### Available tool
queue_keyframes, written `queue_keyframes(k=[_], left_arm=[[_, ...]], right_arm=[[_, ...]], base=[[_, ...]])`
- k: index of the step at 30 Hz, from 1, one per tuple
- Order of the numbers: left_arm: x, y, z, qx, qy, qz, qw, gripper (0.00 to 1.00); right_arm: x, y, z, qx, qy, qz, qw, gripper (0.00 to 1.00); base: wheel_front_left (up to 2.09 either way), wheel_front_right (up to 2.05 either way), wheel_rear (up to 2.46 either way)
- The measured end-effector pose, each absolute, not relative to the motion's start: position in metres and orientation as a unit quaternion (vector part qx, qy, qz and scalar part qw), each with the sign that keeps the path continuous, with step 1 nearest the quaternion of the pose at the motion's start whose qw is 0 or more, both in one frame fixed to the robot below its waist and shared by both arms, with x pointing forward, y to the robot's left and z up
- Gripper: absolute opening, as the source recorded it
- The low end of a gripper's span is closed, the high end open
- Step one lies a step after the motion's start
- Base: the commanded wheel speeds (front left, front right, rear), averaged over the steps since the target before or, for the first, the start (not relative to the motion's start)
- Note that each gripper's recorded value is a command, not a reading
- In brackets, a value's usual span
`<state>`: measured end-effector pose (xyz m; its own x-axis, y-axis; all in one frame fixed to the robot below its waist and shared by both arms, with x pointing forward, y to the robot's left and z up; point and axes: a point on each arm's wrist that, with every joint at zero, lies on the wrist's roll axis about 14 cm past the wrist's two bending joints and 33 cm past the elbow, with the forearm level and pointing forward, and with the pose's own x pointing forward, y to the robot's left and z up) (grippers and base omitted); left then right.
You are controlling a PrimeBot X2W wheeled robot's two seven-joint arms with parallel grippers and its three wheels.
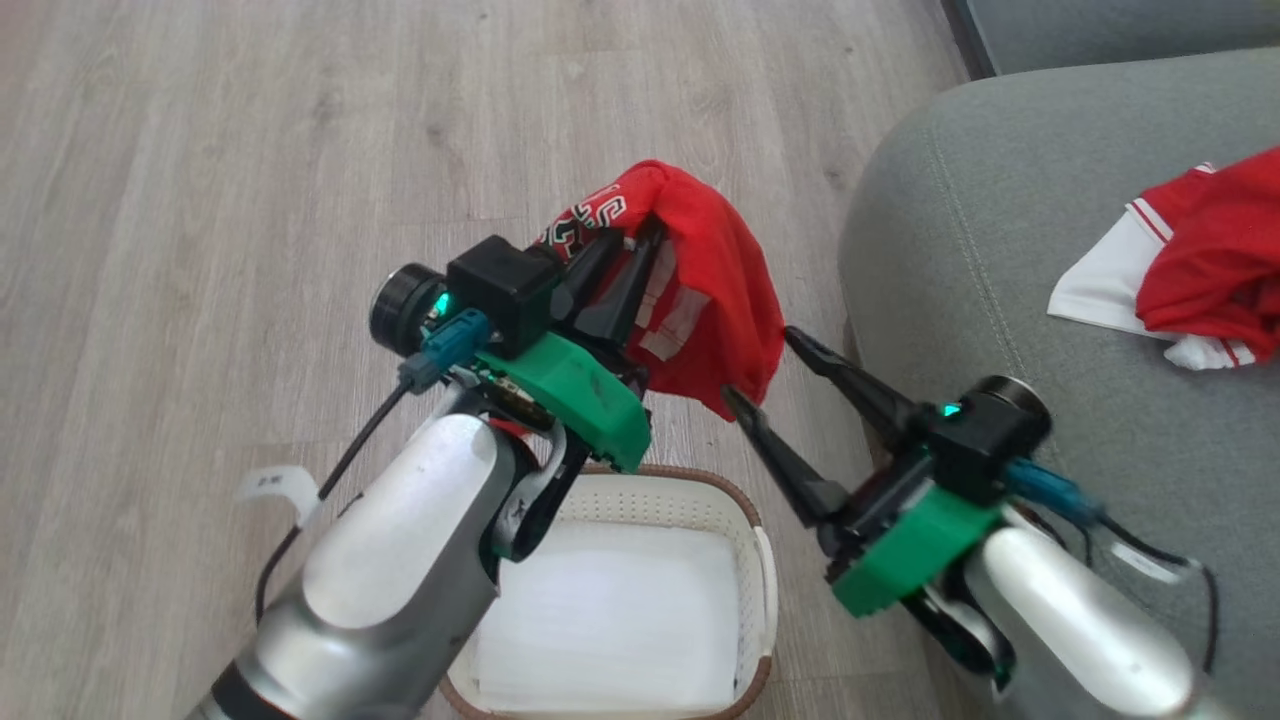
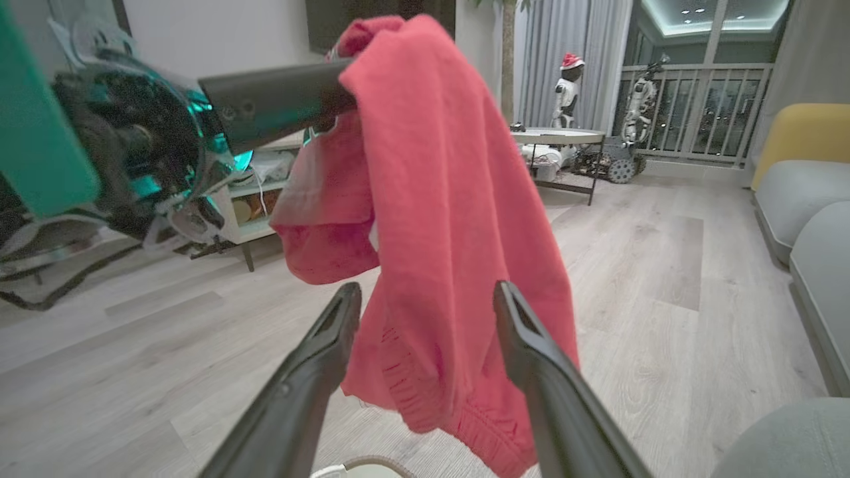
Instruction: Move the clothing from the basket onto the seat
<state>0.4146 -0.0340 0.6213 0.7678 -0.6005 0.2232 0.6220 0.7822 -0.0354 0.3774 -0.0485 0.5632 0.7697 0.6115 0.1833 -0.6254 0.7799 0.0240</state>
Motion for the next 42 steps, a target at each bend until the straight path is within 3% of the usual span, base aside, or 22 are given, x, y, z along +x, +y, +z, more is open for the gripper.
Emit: queue_keyframes(k=[12, 23, 24, 25, 42], left_arm=[[0.404, -0.039, 0.615, -0.053, -0.092, -0.338, 0.935, 0.00], [0.397, -0.033, 0.617, -0.060, -0.090, -0.331, 0.937, 0.00], [0.397, -0.033, 0.618, -0.060, -0.090, -0.331, 0.937, 0.00], [0.397, -0.033, 0.618, -0.060, -0.091, -0.331, 0.937, 0.00], [0.389, -0.042, 0.593, -0.067, -0.058, -0.344, 0.935, 0.00]], right_arm=[[0.409, -0.025, 0.539, 0.010, -0.031, 0.353, 0.935, 1.00], [0.412, -0.014, 0.530, 0.007, -0.014, 0.358, 0.933, 1.00], [0.412, -0.013, 0.530, 0.009, -0.013, 0.358, 0.934, 0.38], [0.412, -0.013, 0.530, 0.011, -0.013, 0.357, 0.934, 0.00], [0.420, -0.060, 0.561, 0.045, -0.058, 0.293, 0.953, 0.00]], base=[[0.00, 0.00, 0.00], [0.00, 0.00, 0.00], [0.00, 0.00, 0.00], [0.00, 0.00, 0.00], [0.00, 0.00, 0.00]])
